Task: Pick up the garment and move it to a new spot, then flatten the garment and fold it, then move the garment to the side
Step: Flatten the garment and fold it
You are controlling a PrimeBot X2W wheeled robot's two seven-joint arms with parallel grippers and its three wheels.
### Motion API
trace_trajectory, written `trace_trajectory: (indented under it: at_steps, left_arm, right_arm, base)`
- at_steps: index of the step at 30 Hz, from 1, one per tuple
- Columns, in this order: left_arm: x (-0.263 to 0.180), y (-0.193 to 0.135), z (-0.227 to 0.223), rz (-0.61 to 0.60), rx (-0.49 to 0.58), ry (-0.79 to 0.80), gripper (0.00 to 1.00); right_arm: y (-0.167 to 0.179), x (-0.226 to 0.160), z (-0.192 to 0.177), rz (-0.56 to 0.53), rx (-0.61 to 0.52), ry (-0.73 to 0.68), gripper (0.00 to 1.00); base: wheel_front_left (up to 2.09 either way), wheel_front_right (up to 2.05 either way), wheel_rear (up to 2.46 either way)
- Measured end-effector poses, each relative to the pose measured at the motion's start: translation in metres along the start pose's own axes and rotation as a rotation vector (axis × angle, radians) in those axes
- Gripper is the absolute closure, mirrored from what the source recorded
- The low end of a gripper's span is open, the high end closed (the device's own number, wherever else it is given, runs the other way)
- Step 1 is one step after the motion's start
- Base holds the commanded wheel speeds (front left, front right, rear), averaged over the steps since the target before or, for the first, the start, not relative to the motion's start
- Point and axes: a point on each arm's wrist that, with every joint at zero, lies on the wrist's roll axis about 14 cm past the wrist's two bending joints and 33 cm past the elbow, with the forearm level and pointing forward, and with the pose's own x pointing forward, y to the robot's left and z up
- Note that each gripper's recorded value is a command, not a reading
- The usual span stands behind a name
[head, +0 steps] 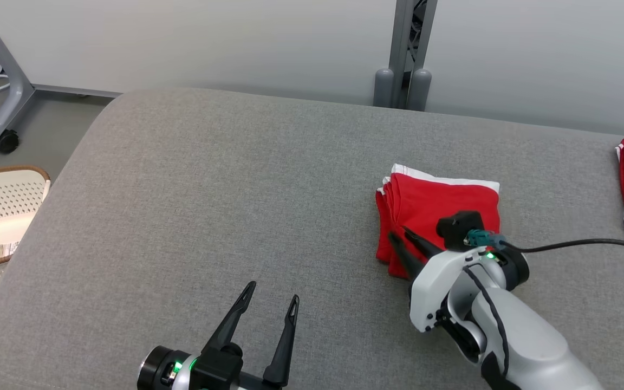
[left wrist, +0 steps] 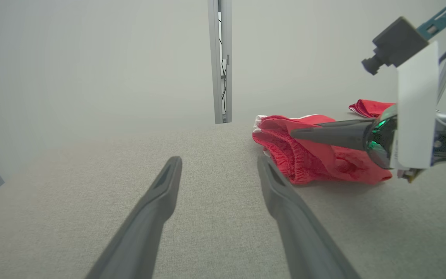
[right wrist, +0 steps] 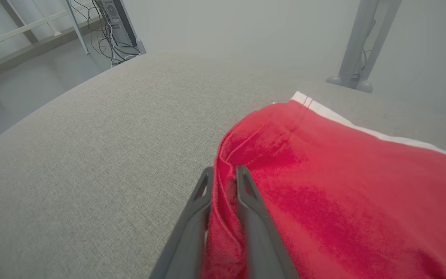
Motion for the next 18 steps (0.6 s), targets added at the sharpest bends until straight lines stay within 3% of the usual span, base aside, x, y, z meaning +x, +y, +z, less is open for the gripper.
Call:
trace_trajectory:
  at_steps: [1, 2, 6, 11, 18]
  left_arm:
    - [0.0, -0.001, 0.0, -0.002, 0.0, -0.001, 0.0]
    - [0.0, -0.001, 0.0, -0.004, 0.0, -0.002, 0.0]
    - [0.0, -0.003, 0.002, -0.01, 0.0, -0.007, 0.0]
    - [-0.002, -0.007, 0.002, -0.026, -0.001, -0.01, 0.0]
    - [0.003, -0.013, 0.009, -0.035, -0.023, -0.034, 0.0]
  right_arm:
    - [0.002, -0.001, -0.002, 0.005, -0.003, 0.006, 0.55]
    - [0.004, -0.002, -0.004, 0.008, 0.0, 0.009, 0.0]
    - [0.017, -0.007, -0.008, 0.035, 0.061, -0.004, 0.0]
    - [0.019, -0.015, 0.021, 0.03, 0.092, -0.153, 0.0]
    - [-0.037, -0.066, 0.048, -0.146, 0.063, -0.344, 0.0]
  base:
    - [0.0, 0.0, 0.0]
    - [0.0, 0.0, 0.0]
    - [0.0, 0.0, 0.0]
    - [0.0, 0.0, 0.0]
    - [0.0, 0.0, 0.0]
